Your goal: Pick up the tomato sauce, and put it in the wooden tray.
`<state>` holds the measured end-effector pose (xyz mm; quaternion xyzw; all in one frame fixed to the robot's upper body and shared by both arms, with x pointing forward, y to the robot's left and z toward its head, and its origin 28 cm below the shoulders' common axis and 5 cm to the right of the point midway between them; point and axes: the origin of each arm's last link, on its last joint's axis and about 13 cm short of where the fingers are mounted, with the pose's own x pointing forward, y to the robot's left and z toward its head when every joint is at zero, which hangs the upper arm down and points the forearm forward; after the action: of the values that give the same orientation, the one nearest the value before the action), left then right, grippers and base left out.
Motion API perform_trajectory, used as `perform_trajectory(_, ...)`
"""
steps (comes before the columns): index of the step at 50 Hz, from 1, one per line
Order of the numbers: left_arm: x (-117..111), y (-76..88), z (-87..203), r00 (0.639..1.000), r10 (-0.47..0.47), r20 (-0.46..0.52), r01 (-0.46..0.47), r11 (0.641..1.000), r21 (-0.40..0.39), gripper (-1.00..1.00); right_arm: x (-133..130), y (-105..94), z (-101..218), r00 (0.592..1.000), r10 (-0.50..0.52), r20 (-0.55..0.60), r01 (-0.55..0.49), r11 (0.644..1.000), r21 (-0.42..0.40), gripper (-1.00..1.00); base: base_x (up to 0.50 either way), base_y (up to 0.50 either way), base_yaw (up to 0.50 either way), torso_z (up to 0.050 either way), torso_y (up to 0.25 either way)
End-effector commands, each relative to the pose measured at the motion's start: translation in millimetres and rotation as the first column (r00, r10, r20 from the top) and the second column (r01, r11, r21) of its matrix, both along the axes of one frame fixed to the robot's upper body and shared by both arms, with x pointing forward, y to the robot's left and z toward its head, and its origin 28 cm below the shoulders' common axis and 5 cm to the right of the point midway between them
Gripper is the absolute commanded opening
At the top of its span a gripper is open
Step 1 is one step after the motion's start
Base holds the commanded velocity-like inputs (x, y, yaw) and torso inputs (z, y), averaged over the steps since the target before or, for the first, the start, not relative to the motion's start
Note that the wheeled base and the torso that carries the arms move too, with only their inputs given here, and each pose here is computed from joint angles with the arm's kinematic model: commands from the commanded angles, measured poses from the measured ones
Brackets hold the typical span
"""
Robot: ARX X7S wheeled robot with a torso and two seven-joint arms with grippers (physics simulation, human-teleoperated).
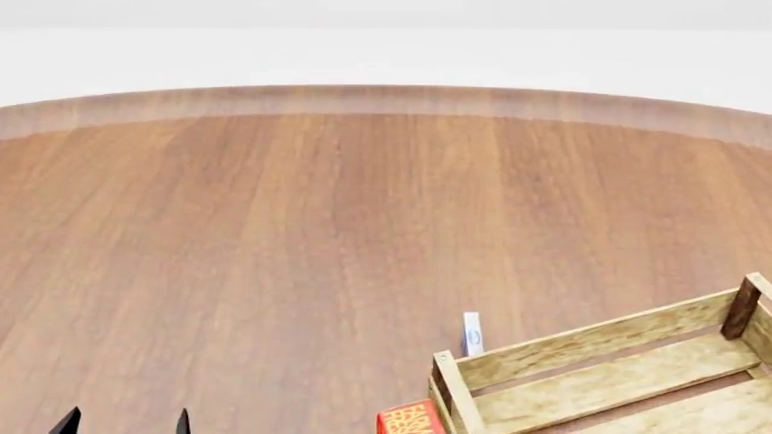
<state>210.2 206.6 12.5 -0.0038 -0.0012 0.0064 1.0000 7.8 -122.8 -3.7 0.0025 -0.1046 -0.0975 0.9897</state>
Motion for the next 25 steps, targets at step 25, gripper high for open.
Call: perform_trajectory(25, 1, -0.6, 1, 1.0, 0.002, 0.0, -0.002, 1.0, 0.0, 1.0, 4, 2.8, -39, 0.983, 0.004, -0.184, -0.004, 1.0, -0.001, 1.0, 0.0, 0.0, 0.0, 0.0, 0.0)
